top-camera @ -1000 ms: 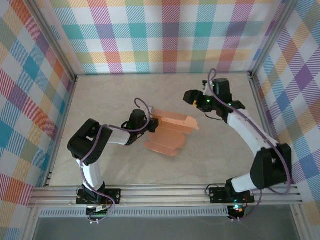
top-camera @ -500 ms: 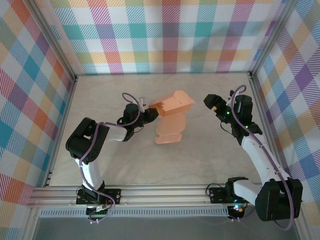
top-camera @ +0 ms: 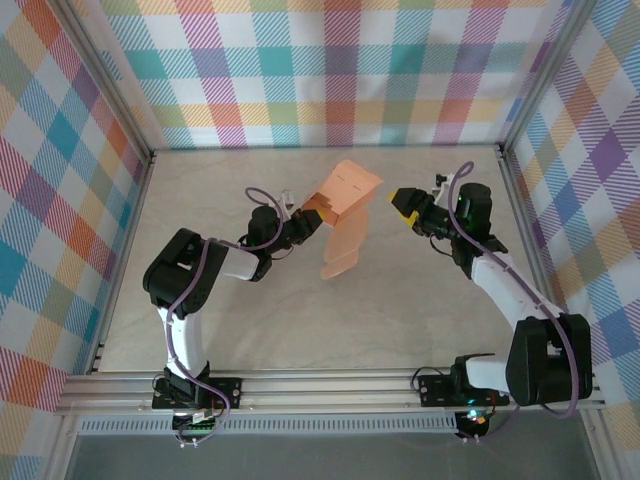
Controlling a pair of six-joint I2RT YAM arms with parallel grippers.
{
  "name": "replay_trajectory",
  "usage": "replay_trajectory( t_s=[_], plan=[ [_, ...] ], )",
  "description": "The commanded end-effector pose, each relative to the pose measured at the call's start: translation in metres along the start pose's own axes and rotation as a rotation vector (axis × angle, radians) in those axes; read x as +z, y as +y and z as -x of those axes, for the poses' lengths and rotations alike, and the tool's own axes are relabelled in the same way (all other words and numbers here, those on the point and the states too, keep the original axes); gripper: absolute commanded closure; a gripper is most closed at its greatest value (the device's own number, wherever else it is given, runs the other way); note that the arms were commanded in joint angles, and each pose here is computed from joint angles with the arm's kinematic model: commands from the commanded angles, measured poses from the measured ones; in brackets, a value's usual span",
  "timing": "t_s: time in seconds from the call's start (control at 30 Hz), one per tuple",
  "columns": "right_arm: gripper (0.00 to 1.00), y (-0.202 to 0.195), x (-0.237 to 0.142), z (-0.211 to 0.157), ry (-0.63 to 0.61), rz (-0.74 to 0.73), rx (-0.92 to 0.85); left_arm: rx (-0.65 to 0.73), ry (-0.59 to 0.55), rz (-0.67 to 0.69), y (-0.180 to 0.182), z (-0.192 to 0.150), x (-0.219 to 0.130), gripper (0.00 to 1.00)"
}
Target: Fold the paper box
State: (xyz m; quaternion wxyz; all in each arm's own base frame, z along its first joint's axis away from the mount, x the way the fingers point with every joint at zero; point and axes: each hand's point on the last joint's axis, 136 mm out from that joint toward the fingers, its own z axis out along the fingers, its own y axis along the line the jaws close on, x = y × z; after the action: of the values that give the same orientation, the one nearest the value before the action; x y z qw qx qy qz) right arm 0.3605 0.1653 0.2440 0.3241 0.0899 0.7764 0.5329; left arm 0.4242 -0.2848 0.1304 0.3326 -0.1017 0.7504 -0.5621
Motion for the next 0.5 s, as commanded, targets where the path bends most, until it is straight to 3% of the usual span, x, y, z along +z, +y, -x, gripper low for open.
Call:
replay_trajectory(
  t_s=[0.0, 0.47],
  plan=[
    [0.32, 0.035, 0.005, 0.003, 0.032, 0.108, -0.067, 0.018, -0.022, -0.099, -0.026, 0.012, 0.002, 1.00],
    [0.42, 0.047, 0.033, -0.018, 0.146, 0.121, -0.092, 0.050, -0.003, -0.124, -0.031, 0.006, 0.003, 1.00]
  ],
)
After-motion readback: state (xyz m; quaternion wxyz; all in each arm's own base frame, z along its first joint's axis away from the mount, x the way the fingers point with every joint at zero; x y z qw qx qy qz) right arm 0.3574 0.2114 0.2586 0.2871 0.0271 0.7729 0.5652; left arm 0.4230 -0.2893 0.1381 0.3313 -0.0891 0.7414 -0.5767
